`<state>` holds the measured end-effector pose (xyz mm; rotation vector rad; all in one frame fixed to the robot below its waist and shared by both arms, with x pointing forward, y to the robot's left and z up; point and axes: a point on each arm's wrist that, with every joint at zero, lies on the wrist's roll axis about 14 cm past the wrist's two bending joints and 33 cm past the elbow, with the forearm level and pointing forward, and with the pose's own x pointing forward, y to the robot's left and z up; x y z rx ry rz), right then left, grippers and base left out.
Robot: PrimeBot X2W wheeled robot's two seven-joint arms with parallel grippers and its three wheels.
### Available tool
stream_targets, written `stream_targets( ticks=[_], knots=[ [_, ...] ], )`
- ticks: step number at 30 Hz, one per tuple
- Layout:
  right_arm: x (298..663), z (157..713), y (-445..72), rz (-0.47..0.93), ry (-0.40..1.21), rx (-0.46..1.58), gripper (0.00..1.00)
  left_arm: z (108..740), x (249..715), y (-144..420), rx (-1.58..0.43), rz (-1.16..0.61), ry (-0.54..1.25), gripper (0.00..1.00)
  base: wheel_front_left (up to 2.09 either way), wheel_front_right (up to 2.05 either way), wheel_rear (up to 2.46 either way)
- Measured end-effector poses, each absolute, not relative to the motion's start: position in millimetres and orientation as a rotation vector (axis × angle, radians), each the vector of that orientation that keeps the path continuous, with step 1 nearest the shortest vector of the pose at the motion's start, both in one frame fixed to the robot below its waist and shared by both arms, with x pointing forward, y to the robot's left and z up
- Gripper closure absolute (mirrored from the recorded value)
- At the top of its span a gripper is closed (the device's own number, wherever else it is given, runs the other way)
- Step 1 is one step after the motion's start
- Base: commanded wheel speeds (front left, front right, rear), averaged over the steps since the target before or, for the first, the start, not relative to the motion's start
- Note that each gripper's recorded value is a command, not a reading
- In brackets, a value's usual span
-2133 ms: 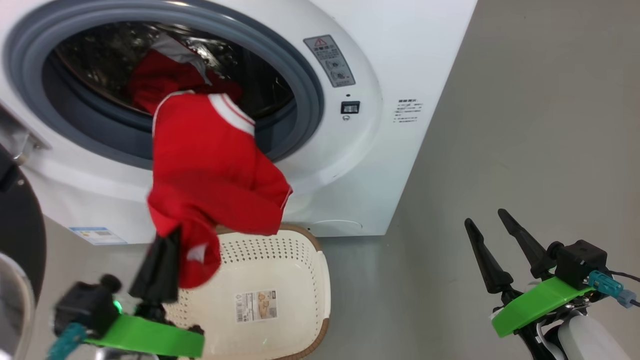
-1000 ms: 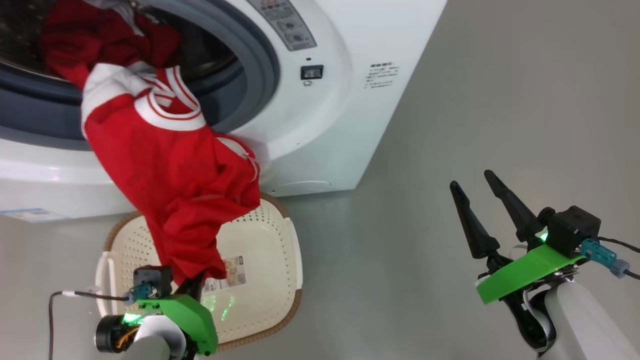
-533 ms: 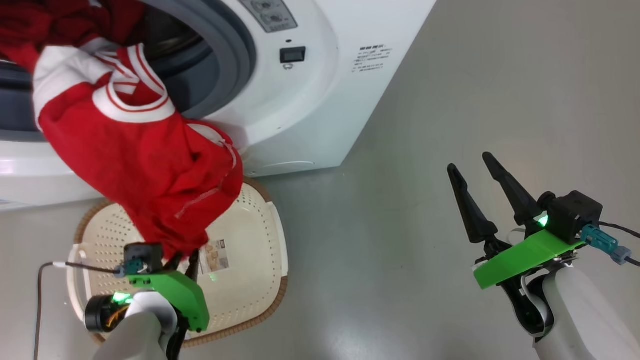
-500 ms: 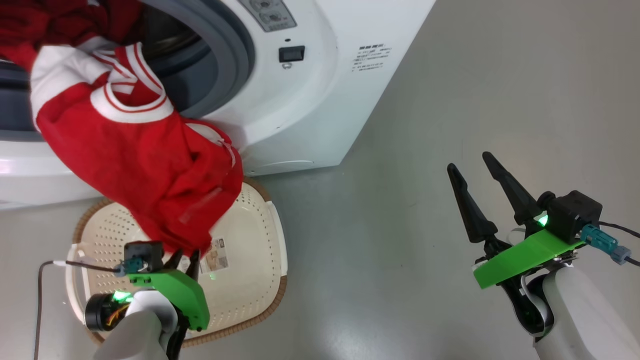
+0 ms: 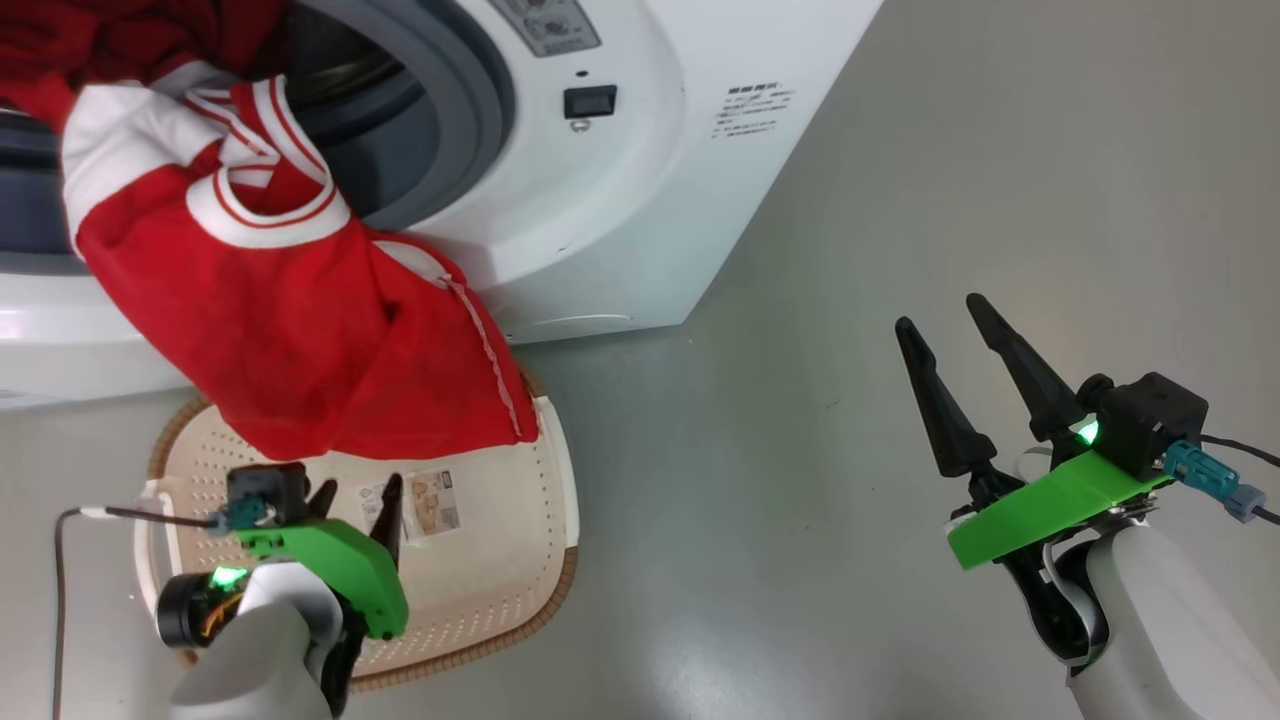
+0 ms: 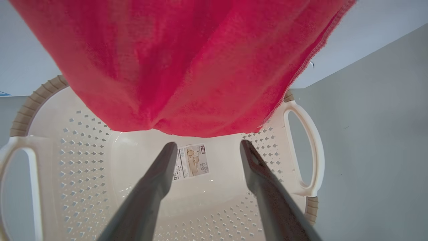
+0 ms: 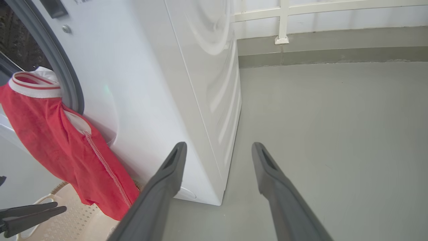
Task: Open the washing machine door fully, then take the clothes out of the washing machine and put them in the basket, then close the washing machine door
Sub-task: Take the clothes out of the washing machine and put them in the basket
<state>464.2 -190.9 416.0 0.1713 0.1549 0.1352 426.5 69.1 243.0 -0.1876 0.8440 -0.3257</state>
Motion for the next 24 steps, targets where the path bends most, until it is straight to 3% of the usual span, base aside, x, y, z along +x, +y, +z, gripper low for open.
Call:
stream_targets(
  ticks=[15,24],
  knots=[
    [470.5,424.9,-180.9,0.165,0.128,0.177,0.00,308.1,490.5,96.9,-0.296,-0.236,0.562,0.00,0.00,0.00,0.00],
    [472.4,437.2,-176.8,0.180,0.098,0.176,0.00,340.4,486.8,121.3,-0.316,-0.168,0.420,0.00,0.00,0.00,0.00]
  ],
)
